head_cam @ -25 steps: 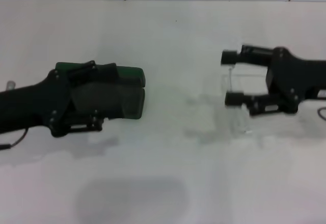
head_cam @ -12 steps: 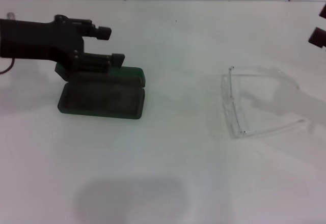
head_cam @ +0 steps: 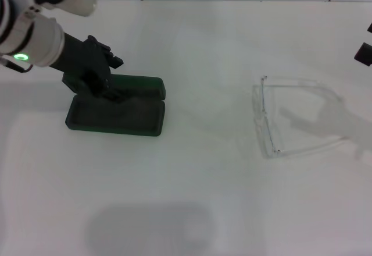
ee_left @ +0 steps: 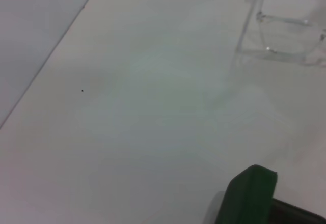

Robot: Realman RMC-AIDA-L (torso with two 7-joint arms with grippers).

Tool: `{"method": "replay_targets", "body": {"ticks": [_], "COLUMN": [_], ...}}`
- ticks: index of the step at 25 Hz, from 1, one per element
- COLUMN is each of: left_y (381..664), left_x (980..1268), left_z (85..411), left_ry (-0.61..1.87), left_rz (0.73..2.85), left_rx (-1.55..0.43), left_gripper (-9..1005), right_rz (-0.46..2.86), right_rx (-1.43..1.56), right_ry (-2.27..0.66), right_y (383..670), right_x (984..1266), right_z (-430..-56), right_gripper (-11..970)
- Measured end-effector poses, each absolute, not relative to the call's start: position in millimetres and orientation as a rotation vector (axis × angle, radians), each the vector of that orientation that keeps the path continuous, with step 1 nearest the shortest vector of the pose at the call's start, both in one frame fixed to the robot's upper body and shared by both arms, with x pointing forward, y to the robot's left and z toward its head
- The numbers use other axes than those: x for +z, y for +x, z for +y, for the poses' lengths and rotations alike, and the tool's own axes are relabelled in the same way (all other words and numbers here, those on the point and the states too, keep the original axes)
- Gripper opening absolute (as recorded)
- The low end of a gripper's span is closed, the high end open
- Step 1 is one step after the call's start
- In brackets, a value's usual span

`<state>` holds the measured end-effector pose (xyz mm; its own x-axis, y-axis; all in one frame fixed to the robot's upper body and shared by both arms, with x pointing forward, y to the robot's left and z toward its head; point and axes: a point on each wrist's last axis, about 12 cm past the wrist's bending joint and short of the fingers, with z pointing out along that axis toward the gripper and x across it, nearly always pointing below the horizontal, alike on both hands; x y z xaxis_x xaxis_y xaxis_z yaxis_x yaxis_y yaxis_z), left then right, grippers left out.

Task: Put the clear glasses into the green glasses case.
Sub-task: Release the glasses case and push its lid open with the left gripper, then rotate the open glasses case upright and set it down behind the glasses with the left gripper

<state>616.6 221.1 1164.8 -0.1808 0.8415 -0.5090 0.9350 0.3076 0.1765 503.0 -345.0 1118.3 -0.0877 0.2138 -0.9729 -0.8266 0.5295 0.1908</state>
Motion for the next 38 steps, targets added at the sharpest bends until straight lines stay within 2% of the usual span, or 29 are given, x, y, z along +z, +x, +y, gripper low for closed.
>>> {"method": "replay_targets", "body": {"ticks": [12,23,28,31,34,38], "left_y": [619,610,602,596,579,565], "left_x": [1154,1150,1158,1160,1158,1157], "left_z": [210,206,192,183,162,139], "left_ry": [1.595,1.629,1.588,1.593,1.672,1.740], "left_rz": [2.106,2.098,2.098,2.102,2.058,1.972], "left_rx": [-0.177,-0.159,-0.171,-0.164,-0.142,-0.131], "left_gripper": [696,495,262,230,197,205], "right_rz": [1.387,1.386,1.383,1.370,1.369,1.375], "right_rx": [0.930,0.921,0.920,0.914,0.908,0.905], "right_ry": [-0.576,-0.567,-0.519,-0.493,-0.480,-0.473], "right_y": [502,500,495,492,488,485], "right_x": [1117,1112,1108,1106,1105,1103], "right_z": [-347,-346,-350,-354,-357,-359], "right_gripper": [856,850,847,845,844,841]}}
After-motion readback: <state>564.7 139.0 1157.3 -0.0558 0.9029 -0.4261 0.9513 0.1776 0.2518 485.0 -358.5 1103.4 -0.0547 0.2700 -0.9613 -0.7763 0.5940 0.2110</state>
